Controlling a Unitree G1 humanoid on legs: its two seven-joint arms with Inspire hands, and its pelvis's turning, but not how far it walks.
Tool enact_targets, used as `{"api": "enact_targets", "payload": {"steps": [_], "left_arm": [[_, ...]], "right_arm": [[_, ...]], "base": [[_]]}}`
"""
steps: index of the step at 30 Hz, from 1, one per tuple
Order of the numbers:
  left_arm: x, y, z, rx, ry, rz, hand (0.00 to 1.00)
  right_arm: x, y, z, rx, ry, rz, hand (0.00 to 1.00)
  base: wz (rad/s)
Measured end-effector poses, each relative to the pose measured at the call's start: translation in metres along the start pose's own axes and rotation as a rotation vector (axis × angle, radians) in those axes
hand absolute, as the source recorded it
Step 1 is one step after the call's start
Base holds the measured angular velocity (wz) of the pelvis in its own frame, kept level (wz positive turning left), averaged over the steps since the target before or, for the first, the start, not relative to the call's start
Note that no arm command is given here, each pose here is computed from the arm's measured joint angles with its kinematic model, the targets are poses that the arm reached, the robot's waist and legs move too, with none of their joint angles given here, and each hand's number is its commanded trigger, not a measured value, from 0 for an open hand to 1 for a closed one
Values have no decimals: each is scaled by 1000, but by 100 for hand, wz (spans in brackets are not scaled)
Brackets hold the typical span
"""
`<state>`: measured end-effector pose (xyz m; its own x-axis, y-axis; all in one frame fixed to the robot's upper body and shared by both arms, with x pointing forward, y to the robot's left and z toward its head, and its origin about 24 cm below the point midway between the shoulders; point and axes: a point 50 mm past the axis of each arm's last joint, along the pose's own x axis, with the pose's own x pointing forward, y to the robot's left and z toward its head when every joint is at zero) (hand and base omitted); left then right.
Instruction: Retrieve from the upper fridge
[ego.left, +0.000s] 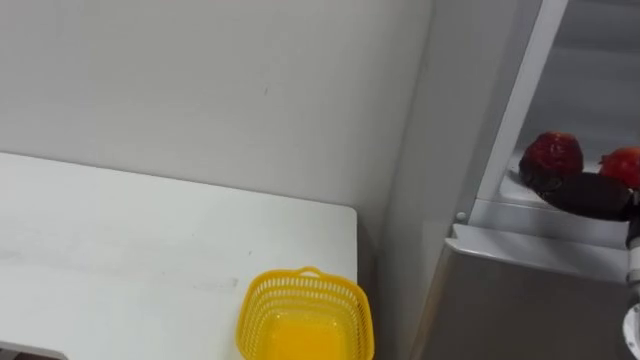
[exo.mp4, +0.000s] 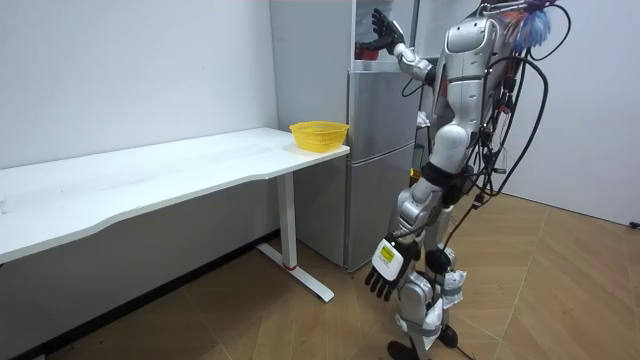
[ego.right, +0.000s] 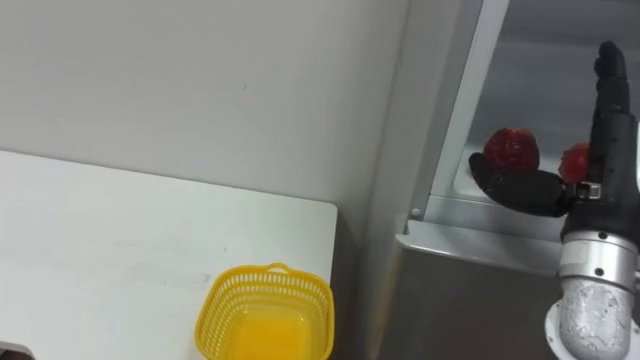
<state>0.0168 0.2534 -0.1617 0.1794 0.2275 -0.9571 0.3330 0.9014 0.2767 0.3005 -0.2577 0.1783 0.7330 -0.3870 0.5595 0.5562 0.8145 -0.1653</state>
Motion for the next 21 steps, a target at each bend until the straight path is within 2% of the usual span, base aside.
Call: {"api": "enact_targets", "payload": {"steps": [6, 12, 21], "left_arm": [[0, -1, -1, 0, 1, -29, 0], [0, 7, -2, 12, 5, -52, 0], [-1, 13, 2, 22, -17, -66, 0]], "right_arm": [[6, -1, 6, -2, -24, 3, 0], [21, 0, -2, 5, 24, 39, 0], [24, 3, -12, -11, 66, 115, 0]], "base": [[0], [0], [4]]}}
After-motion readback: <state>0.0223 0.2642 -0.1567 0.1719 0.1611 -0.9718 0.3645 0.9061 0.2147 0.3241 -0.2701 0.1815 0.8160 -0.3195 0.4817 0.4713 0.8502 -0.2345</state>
